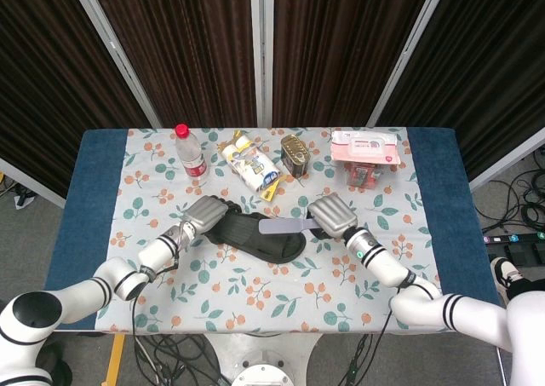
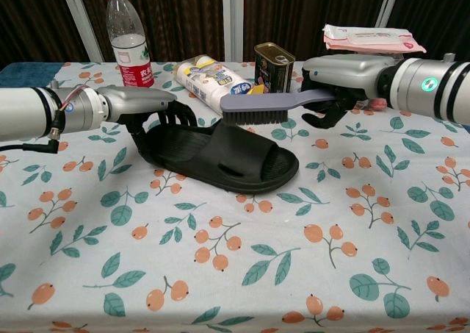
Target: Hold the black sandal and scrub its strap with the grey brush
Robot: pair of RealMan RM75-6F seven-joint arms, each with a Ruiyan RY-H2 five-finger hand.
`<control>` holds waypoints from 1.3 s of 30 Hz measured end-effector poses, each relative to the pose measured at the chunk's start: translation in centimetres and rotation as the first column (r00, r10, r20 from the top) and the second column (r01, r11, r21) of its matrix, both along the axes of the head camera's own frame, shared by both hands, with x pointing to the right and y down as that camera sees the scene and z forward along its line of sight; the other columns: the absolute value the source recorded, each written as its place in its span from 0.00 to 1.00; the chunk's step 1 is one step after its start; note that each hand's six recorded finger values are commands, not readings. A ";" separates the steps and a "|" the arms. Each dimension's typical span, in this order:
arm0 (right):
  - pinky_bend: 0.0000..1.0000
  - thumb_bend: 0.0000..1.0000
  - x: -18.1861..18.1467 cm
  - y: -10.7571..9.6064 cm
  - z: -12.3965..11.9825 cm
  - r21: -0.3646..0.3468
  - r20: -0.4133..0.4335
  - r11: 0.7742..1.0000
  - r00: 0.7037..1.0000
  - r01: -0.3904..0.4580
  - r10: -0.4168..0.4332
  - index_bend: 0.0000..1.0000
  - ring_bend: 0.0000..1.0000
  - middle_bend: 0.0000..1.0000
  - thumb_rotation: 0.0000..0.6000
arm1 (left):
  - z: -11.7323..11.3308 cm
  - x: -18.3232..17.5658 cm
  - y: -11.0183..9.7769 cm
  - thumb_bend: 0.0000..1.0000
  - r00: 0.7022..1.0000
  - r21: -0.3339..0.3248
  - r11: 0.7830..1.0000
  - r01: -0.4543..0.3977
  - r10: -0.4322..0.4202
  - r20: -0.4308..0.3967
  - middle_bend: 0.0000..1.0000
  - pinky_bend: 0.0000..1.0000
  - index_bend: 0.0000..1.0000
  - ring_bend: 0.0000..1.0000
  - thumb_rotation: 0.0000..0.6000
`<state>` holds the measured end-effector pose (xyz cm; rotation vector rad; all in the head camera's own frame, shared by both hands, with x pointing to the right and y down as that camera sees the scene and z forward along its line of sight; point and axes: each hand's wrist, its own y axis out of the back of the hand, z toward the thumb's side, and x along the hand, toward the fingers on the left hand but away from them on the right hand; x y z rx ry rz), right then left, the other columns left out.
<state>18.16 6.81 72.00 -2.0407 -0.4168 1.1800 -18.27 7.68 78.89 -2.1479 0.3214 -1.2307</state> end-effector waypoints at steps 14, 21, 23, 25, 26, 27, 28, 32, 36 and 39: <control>1.00 0.43 -2.3 0.1 3.2 0.084 -0.078 0.990 0.991 0.111 -0.105 0.98 1.00 0.95 1.00 | -0.1 0.1 0.4 0.22 1.000 -0.004 1.000 -0.011 0.011 0.003 0.51 0.28 0.45 0.35 1.00; 1.00 0.43 -1.0 2.2 3.1 0.082 -0.102 0.969 0.969 0.233 -0.224 0.98 1.00 0.95 1.00 | -0.1 0.0 0.3 0.22 1.000 -0.005 1.000 -0.012 0.012 0.006 0.51 0.28 0.44 0.35 1.00; 1.00 0.42 -0.2 2.7 2.8 0.078 -0.108 0.961 0.960 0.266 -0.257 0.99 1.00 0.95 1.00 | -0.1 0.0 0.3 0.22 1.000 -0.002 1.000 -0.015 0.015 0.008 0.51 0.28 0.44 0.35 1.00; 1.00 0.43 0.2 3.0 2.1 0.079 -0.097 0.957 0.958 0.278 -0.270 0.99 1.00 0.95 1.00 | -0.1 0.0 0.3 0.22 1.000 -0.001 1.000 -0.018 0.018 0.009 0.51 0.28 0.44 0.35 1.00; 1.00 0.43 0.3 2.9 1.8 0.083 -0.087 0.958 0.959 0.276 -0.269 0.99 1.00 0.95 1.00 | -0.2 0.0 0.3 0.22 1.000 -0.001 1.000 -0.018 0.018 0.009 0.51 0.28 0.44 0.35 1.00; 1.00 0.43 0.3 2.9 1.5 0.089 -0.075 0.958 0.961 0.271 -0.265 0.99 1.00 0.95 1.00 | -0.2 0.0 0.3 0.22 1.000 0.000 1.000 -0.020 0.020 0.009 0.51 0.28 0.44 0.35 1.00; 1.00 0.43 0.2 2.7 1.1 0.100 -0.057 0.960 0.965 0.262 -0.257 0.99 1.00 0.95 1.00 | -0.2 0.0 0.3 0.22 1.000 0.000 1.000 -0.022 0.022 0.010 0.51 0.28 0.44 0.35 1.00; 1.00 0.43 -0.6 1.1 0.0 0.152 -0.010 0.965 0.976 0.214 -0.215 0.99 1.00 0.95 1.00 | -0.3 0.1 0.4 0.22 1.000 0.001 1.000 -0.025 0.025 0.010 0.51 0.28 0.44 0.35 1.00; 1.00 0.43 -1.7 0.1 0.8 0.156 -0.016 0.970 0.982 0.189 -0.188 0.99 1.00 0.95 1.00 | -0.4 0.1 0.4 0.22 1.000 0.003 1.000 -0.029 0.029 0.012 0.51 0.28 0.44 0.35 1.00; 1.00 0.43 -2.5 0.1 2.1 0.129 -0.047 0.973 0.981 0.191 -0.186 0.99 1.00 0.95 1.00 | -0.4 0.0 0.4 0.22 1.000 0.003 1.000 -0.028 0.028 0.014 0.51 0.28 0.44 0.35 1.00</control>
